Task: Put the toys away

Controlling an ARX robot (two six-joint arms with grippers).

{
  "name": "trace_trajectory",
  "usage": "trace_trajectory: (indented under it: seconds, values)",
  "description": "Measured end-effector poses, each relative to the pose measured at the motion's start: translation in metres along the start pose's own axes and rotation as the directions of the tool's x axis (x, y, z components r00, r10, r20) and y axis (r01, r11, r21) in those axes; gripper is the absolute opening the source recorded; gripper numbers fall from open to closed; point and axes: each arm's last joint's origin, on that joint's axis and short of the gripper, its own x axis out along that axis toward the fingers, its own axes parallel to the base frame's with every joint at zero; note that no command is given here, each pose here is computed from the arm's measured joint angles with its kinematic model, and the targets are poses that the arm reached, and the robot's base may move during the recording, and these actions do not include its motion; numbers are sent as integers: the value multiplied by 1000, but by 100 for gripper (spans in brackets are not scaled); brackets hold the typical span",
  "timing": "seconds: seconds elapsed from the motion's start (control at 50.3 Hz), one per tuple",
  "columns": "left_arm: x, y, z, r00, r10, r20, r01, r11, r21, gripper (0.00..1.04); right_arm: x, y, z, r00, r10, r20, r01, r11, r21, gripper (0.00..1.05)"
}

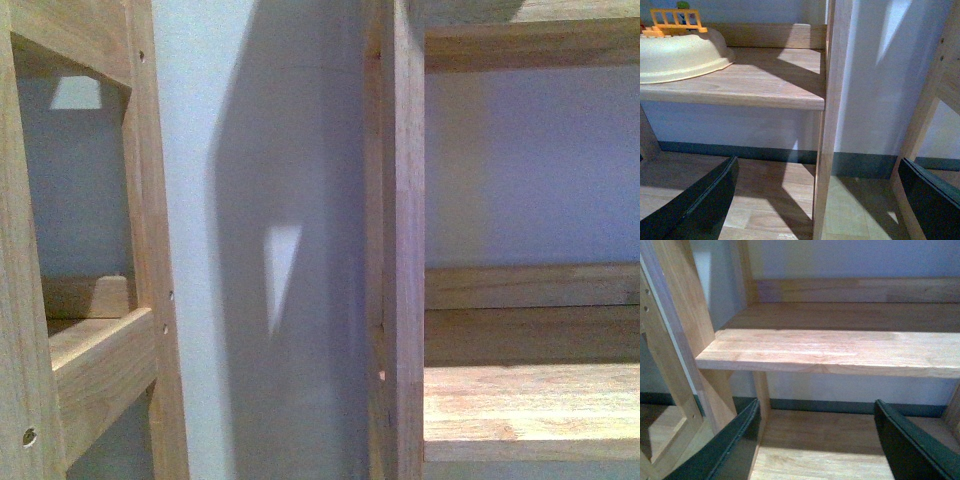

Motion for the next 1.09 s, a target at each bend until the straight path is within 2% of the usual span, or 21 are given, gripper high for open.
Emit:
trace_trajectory:
  seconds: [0.099,0.259,0.577,0.835,1.094]
  values:
    - [0,0,0,1000,0,0,0,1000,0,99,0,-7,-7,1000,30,-2,-30,999,-12,46]
    - [0,0,0,1000,0,0,0,1000,0,99,0,-13,-14,1000,-7,-4,7,1000,-16,17]
    - [0,0,0,1000,0,0,0,1000,0,99,0,-14,-30,1000,-10,-2,10,1000,-17,18]
    - [0,0,0,1000,0,0,0,1000,0,99,-1,-14,-30,1000,-10,4,10,1000,-18,18]
    - [0,0,0,1000,0,0,0,1000,0,99,-1,-14,-30,1000,-10,4,10,1000,-18,56]
